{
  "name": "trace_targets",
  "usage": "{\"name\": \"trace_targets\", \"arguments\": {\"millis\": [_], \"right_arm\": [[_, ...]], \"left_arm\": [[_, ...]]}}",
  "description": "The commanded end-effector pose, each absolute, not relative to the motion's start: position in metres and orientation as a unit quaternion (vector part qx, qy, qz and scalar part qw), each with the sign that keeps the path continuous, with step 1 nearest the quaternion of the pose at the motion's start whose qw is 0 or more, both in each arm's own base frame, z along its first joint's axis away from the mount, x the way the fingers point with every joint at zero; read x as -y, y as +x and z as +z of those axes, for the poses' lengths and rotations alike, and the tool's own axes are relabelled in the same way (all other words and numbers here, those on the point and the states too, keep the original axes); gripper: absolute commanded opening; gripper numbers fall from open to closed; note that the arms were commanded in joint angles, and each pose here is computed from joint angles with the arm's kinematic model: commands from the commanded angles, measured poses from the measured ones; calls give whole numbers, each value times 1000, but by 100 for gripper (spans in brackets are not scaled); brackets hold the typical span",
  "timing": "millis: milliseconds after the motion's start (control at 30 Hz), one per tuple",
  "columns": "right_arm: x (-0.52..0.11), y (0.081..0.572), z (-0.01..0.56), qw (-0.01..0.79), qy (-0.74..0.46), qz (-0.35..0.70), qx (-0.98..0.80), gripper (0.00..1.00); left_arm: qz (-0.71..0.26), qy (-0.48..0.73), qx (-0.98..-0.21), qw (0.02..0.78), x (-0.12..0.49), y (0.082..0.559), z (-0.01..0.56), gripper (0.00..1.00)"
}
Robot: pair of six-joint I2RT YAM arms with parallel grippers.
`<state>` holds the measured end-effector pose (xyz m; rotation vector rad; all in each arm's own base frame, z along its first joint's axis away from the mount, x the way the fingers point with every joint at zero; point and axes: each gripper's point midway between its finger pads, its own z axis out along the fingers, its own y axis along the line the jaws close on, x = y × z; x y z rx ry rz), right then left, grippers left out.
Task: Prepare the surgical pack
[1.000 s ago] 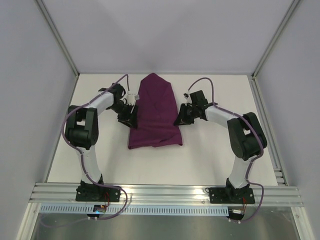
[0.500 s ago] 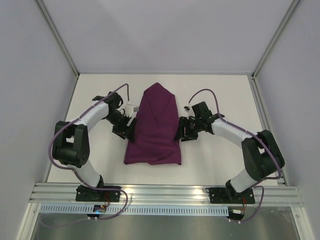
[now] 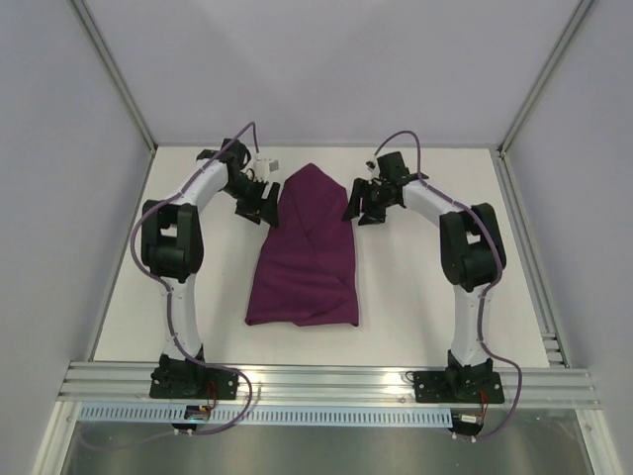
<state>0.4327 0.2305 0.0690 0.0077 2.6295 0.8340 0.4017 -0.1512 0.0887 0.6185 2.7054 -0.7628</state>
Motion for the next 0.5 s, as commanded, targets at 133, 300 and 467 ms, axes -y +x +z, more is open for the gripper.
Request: {"name": "trace_targets", "arguments": {"millis": [133, 300, 467], "right_arm": [[-249, 459, 29, 154, 16, 306, -939, 51], [-260, 472, 24, 162, 21, 330, -930, 35], [-263, 490, 32, 187, 22, 336, -923, 22]], "left_arm": [[-272, 181, -941, 90, 166, 427, 53, 79], [-289, 172, -939, 69, 179, 435, 34, 68], [-327, 174, -926, 75, 198, 444, 36, 59]]}}
